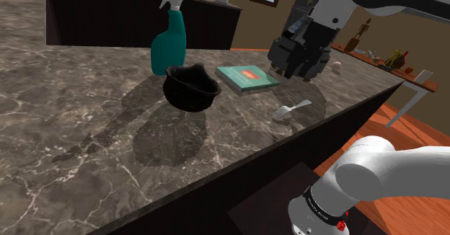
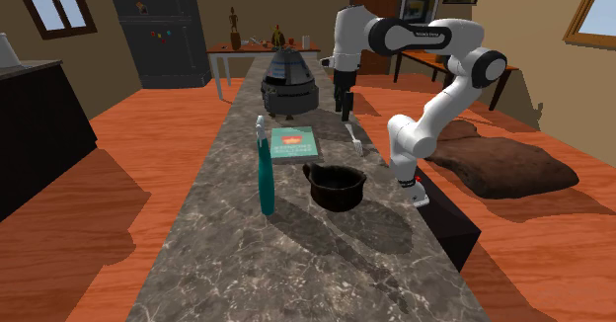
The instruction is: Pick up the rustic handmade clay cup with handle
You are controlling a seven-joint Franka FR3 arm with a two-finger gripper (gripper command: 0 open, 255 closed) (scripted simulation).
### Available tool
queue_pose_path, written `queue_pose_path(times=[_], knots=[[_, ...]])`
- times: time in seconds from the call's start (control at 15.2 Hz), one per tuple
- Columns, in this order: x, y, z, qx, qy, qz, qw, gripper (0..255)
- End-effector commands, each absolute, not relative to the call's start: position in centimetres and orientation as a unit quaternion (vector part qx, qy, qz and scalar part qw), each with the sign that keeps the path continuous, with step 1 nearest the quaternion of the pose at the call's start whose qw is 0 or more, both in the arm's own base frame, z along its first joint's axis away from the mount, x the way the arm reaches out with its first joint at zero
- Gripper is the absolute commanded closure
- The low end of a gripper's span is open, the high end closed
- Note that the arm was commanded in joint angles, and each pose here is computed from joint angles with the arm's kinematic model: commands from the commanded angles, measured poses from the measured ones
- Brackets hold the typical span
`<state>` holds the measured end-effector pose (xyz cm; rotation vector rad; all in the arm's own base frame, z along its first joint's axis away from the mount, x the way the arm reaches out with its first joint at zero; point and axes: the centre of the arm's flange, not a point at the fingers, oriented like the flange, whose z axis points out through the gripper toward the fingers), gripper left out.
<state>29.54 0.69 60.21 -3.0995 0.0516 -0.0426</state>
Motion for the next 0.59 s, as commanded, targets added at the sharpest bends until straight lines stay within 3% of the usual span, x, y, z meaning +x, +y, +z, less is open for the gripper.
queue_pose_path(times=[0.0,0.53], knots=[[29.5,0.7,60.2,-1.0,0.017,-0.014,0.021,0],[32.7,10.5,60.1,-0.998,0.053,-0.008,0.03,0]])
